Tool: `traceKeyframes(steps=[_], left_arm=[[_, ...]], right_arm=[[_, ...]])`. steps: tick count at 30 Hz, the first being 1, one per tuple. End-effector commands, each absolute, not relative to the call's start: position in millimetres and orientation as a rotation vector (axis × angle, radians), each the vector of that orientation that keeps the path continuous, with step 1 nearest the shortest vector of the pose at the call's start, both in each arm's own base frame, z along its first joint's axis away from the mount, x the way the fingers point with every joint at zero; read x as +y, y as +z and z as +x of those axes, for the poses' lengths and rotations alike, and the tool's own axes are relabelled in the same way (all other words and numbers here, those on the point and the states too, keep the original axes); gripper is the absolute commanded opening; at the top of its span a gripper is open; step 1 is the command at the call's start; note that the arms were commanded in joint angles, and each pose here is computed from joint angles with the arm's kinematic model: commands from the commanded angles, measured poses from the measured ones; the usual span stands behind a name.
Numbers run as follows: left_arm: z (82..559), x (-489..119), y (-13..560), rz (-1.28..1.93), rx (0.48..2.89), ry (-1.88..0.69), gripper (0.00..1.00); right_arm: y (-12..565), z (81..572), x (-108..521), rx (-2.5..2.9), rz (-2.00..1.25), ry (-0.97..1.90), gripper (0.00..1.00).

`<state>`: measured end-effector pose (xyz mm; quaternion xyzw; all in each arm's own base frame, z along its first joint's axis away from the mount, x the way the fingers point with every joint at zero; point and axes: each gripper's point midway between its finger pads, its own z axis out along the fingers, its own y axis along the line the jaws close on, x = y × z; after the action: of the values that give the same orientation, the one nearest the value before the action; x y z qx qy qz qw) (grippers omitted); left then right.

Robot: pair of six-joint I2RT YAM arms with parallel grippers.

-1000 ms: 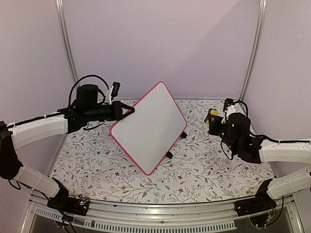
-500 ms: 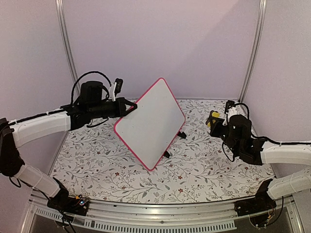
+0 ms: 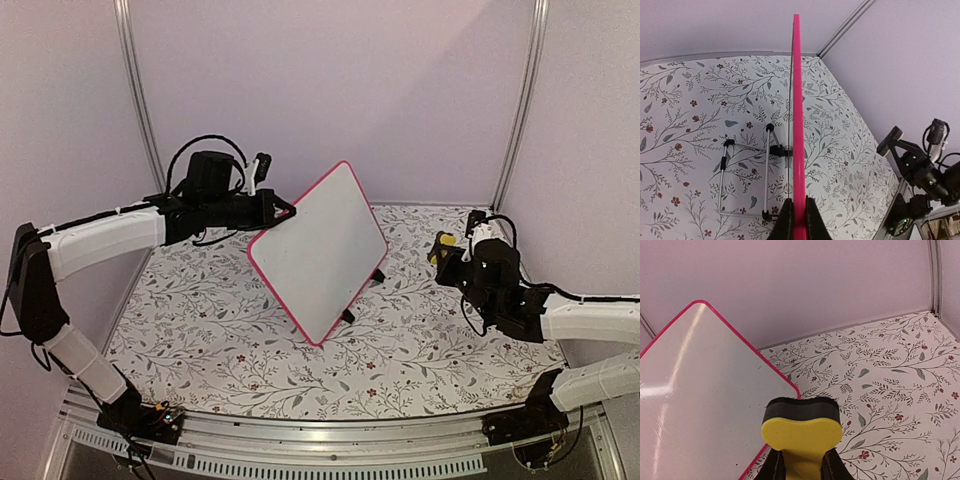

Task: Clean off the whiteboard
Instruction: Place the whiteboard on the whiteboard stand, then place the whiteboard eraser at the center of the board.

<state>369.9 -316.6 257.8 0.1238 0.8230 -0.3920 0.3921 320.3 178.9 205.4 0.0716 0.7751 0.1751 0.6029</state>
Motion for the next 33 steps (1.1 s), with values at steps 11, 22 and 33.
traceKeyframes(steps=[11, 22, 33], left_arm=[[382, -325, 287, 0.369, 2.009, -1.018, 0.34], [387, -294, 301, 0.278, 1.978, -0.968, 0.71], [372, -248, 299, 0.178, 1.959, -0.875, 0.79]], right_arm=[[137, 322, 170, 2.001, 0.254, 0.297, 0.06], [71, 335, 165, 2.191, 0.38, 0.298, 0.08], [27, 351, 167, 2.326, 0.394, 0.295, 0.35]])
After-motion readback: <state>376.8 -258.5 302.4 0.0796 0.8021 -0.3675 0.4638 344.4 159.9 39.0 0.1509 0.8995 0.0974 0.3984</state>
